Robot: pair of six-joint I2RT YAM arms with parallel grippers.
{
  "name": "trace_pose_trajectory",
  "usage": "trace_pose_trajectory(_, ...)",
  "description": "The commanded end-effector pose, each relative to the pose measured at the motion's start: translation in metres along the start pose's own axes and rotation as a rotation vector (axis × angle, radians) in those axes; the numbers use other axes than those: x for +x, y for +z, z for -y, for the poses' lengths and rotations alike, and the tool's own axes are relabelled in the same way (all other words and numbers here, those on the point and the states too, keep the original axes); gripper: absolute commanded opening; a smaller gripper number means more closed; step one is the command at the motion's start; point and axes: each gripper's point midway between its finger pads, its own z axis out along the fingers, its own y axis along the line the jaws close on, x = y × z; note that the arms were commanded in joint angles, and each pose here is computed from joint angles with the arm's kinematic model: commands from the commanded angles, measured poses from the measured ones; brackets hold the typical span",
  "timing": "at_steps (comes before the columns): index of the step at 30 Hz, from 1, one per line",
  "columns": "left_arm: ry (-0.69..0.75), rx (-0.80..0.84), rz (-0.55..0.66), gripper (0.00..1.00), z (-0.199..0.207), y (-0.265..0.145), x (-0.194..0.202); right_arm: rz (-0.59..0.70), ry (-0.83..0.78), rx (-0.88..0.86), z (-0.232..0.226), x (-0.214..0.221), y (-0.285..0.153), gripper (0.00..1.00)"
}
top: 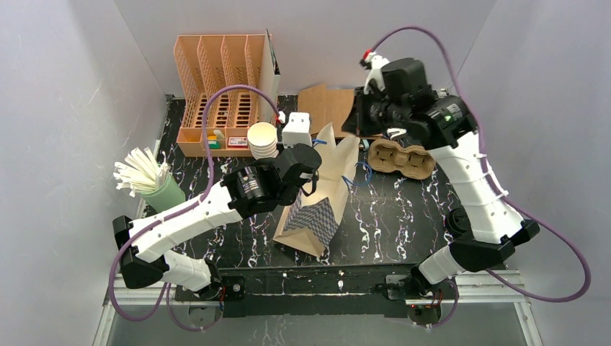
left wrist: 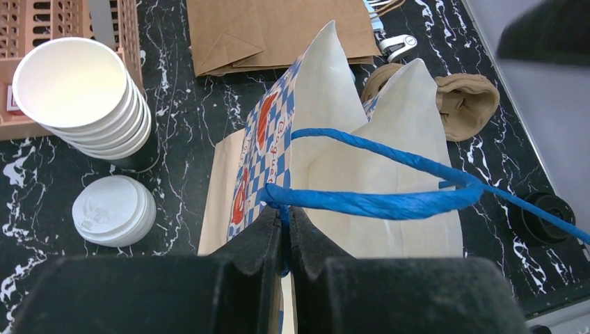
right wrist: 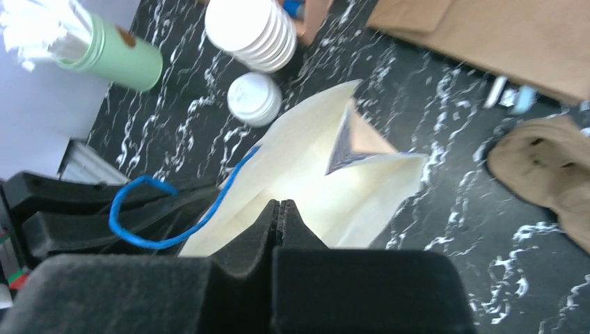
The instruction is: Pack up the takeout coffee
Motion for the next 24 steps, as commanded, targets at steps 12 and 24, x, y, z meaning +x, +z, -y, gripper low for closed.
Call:
trace_pose_trajectory(12, -0.224, -0.132, 0.088, 0.00, -0.041, -0.016, -0.008, -0.159, 0.005, 0.161, -0.034, 0.092, 0.072, 0.01)
trace_pose_trajectory(24, -0.288, -0.158, 0.118, 0.00, -0.073, -0.035, -0.001, -0.136, 0.001, 0.191, -0.029, 0.106, 0.146, 0.01)
